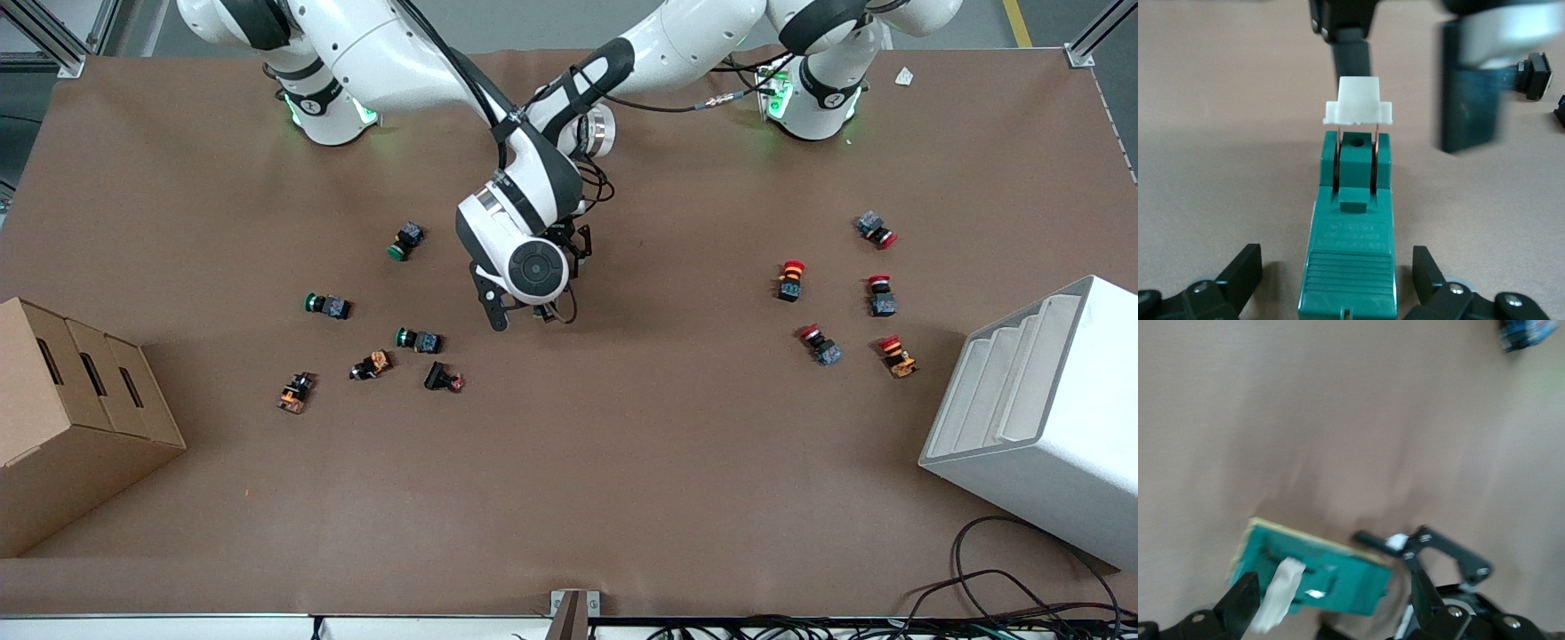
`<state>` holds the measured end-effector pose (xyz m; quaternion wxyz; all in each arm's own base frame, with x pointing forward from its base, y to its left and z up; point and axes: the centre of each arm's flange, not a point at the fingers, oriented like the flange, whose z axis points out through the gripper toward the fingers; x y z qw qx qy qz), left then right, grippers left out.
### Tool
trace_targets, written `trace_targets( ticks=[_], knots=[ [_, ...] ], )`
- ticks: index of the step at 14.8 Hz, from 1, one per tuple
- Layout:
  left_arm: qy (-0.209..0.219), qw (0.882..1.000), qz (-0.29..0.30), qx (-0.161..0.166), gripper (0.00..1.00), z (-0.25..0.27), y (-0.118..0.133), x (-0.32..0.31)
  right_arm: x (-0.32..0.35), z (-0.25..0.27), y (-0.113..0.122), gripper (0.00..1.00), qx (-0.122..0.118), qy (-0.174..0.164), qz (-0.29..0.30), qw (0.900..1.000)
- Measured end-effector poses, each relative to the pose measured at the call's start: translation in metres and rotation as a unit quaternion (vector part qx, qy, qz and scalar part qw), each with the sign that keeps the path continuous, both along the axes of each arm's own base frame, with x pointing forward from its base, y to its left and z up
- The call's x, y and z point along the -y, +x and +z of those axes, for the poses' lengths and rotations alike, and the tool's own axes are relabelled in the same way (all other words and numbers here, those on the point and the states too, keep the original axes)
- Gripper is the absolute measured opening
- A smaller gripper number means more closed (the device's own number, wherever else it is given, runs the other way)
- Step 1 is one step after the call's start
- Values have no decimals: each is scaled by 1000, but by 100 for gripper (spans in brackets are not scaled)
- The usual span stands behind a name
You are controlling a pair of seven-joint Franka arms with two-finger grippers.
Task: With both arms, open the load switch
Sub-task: 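Press the white handle down into the base with the right gripper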
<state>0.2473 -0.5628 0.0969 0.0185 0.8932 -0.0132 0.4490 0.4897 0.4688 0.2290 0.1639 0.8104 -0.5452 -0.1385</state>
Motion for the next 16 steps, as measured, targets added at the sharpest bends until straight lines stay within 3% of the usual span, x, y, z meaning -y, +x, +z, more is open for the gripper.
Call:
trace_targets(
  ticks=[8,16],
  knots=[
    [0,1000,0,0,100,0,0,0,-6,-7,-22,100,-35,-12,14,999],
    [0,1000,0,0,100,0,0,0,-10,-16,-30,100,-38,-11,18,999]
  ],
)
